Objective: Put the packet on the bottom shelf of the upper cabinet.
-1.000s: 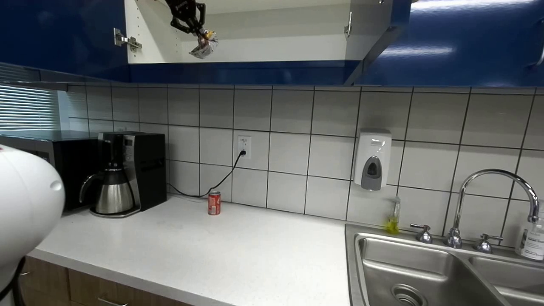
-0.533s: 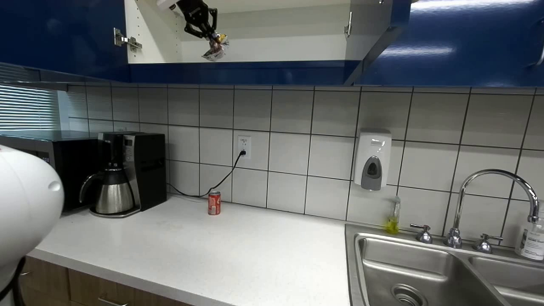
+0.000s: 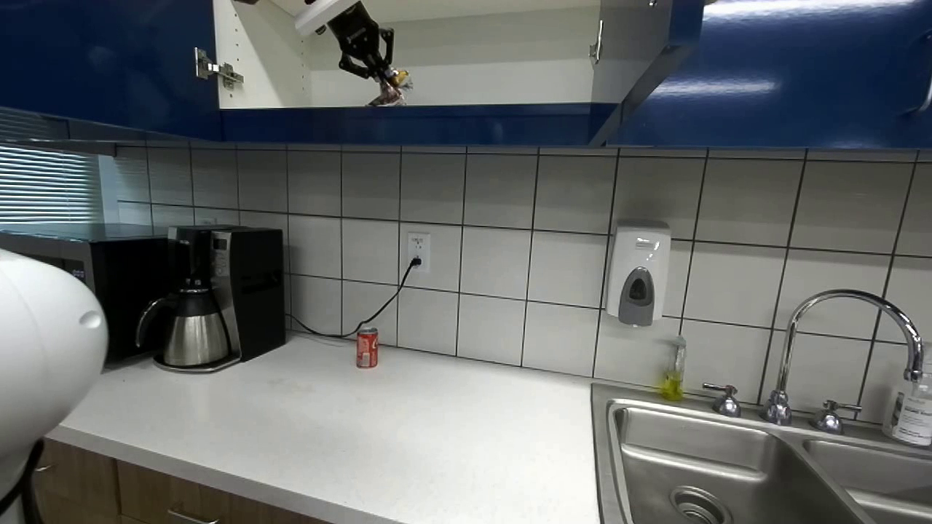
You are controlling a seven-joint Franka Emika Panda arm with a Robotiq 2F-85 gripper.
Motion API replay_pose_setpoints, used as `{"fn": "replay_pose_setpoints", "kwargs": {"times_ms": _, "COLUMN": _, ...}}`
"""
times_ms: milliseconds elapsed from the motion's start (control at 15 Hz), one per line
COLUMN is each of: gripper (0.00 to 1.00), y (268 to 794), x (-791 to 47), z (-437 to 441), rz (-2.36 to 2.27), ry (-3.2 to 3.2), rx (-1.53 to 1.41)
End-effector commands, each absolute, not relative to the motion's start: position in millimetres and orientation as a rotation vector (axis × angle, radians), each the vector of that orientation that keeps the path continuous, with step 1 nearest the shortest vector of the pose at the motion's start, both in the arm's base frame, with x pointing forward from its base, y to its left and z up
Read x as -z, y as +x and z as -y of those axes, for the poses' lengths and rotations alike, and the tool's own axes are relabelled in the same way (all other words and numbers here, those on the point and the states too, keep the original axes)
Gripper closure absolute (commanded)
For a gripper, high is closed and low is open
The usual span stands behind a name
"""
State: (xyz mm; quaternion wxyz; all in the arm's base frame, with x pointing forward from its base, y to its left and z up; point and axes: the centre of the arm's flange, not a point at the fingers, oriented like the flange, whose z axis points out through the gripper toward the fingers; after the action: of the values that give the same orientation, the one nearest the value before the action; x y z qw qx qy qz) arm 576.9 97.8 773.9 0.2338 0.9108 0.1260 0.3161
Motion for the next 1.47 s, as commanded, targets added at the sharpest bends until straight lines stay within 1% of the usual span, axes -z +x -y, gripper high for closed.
{"fn": "replay_pose_setpoints", "kwargs": {"times_ms": 0, "gripper": 0.73, "y": 580.0, "x": -768.2, "z": -84.1, "rz": -0.372, "ry": 2.503, "rx": -0.86}}
{"fn": "replay_pose_setpoints", "kwargs": {"times_ms": 133, "gripper": 0.59, "y": 581.3, "x": -764.7, "z": -80.5, "rz": -0.364, "ry": 2.504, "rx": -0.848}}
{"fn": "replay_pose_setpoints", "kwargs": {"times_ms": 333, "gripper": 0.35, "y": 582.5, "x": -762.7, "z": -78.1, "rz": -0.359, "ry": 2.502, "rx": -0.839}}
{"fn": "replay_pose_setpoints", "kwargs": {"times_ms": 400, "gripper": 0.29, "y": 582.5, "x": -762.9, "z": -77.6, "rz": -0.355, "ry": 2.5, "rx": -0.838}}
{"fn": "replay_pose_setpoints", "kwargs": {"times_ms": 467, "gripper": 0.2, "y": 582.0, "x": -763.6, "z": -77.0, "rz": -0.351, "ry": 2.499, "rx": -0.839}}
{"fn": "replay_pose_setpoints", "kwargs": {"times_ms": 533, "gripper": 0.13, "y": 581.5, "x": -764.2, "z": -76.4, "rz": -0.349, "ry": 2.5, "rx": -0.839}}
{"fn": "replay_pose_setpoints", "kwargs": {"times_ms": 600, "gripper": 0.05, "y": 581.0, "x": -764.4, "z": -76.1, "rz": -0.345, "ry": 2.498, "rx": -0.838}}
{"fn": "replay_pose_setpoints", "kwargs": {"times_ms": 667, "gripper": 0.01, "y": 580.1, "x": -764.8, "z": -75.8, "rz": -0.342, "ry": 2.498, "rx": -0.837}}
{"fn": "replay_pose_setpoints", "kwargs": {"times_ms": 1400, "gripper": 0.0, "y": 562.3, "x": -773.8, "z": -82.9, "rz": -0.331, "ry": 2.485, "rx": -0.86}}
